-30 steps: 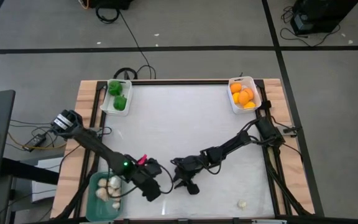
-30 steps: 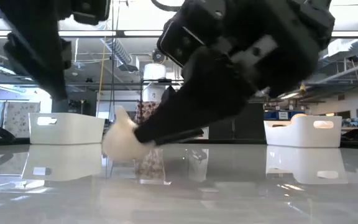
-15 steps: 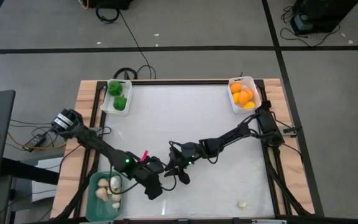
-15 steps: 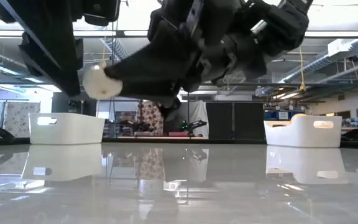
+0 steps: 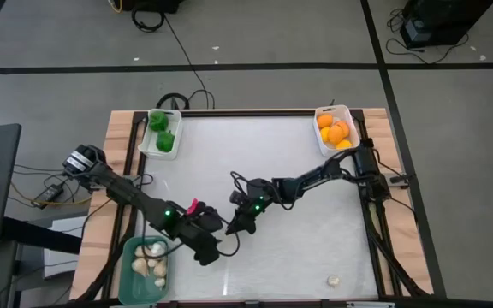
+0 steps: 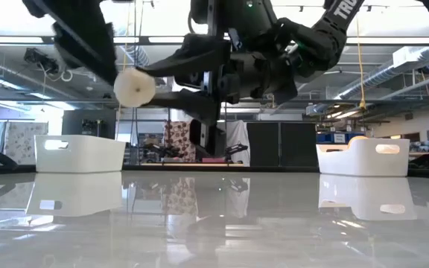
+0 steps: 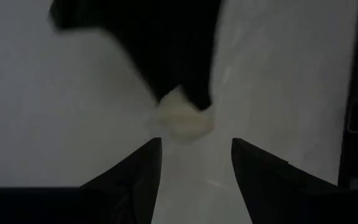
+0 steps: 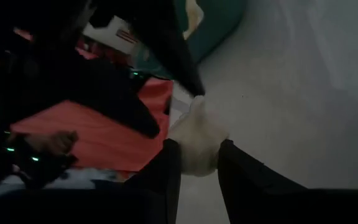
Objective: Sort produce into baskets
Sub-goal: Put the white garlic into the green bin
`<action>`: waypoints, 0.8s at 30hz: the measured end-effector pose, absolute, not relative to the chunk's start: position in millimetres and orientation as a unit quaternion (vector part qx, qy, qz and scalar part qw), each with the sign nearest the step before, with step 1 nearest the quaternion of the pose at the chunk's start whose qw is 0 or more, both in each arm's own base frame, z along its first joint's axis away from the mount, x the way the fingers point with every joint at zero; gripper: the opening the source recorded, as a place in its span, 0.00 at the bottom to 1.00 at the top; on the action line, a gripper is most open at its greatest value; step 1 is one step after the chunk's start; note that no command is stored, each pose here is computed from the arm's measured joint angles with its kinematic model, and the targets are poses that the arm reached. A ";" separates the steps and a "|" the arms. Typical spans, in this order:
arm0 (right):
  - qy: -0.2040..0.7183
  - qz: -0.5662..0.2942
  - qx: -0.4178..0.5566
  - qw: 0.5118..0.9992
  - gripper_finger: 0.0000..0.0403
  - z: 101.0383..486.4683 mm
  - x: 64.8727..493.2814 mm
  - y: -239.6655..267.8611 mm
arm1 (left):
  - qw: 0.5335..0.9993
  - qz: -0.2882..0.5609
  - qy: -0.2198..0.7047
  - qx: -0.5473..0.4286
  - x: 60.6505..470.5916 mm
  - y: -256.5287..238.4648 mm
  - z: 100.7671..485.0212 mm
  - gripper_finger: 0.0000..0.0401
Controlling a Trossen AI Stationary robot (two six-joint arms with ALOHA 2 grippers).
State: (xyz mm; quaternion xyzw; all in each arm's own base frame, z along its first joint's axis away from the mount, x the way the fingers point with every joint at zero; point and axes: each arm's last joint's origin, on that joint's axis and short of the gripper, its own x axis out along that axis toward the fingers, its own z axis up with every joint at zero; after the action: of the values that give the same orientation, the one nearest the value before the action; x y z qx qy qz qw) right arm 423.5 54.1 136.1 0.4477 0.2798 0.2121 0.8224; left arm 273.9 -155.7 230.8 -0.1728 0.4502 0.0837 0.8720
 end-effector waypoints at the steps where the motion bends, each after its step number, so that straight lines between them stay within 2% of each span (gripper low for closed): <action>1: 0.279 0.217 0.454 0.818 0.25 137.1 423.8 52.5 | 0.880 0.071 0.443 -0.156 275.2 -156.3 232.1 0.50; 6: 0.274 0.238 0.470 0.804 0.25 140.9 424.3 48.5 | 0.896 0.044 0.431 -0.100 278.3 -156.9 233.3 0.50; 14: 0.275 0.247 0.494 0.787 0.25 144.2 424.7 48.8 | 0.898 0.079 0.421 -0.103 281.2 -150.5 232.5 0.50; 24: 0.275 0.247 0.511 0.776 0.25 146.1 425.3 49.0 | 0.914 0.095 0.384 -0.092 286.7 -148.7 235.7 0.58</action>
State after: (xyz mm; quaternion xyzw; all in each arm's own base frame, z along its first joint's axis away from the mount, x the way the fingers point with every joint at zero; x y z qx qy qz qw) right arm 425.3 49.0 146.1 0.5113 0.2750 0.2469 0.7759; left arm 286.7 -148.7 235.7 -0.0918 0.3837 0.0955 0.9139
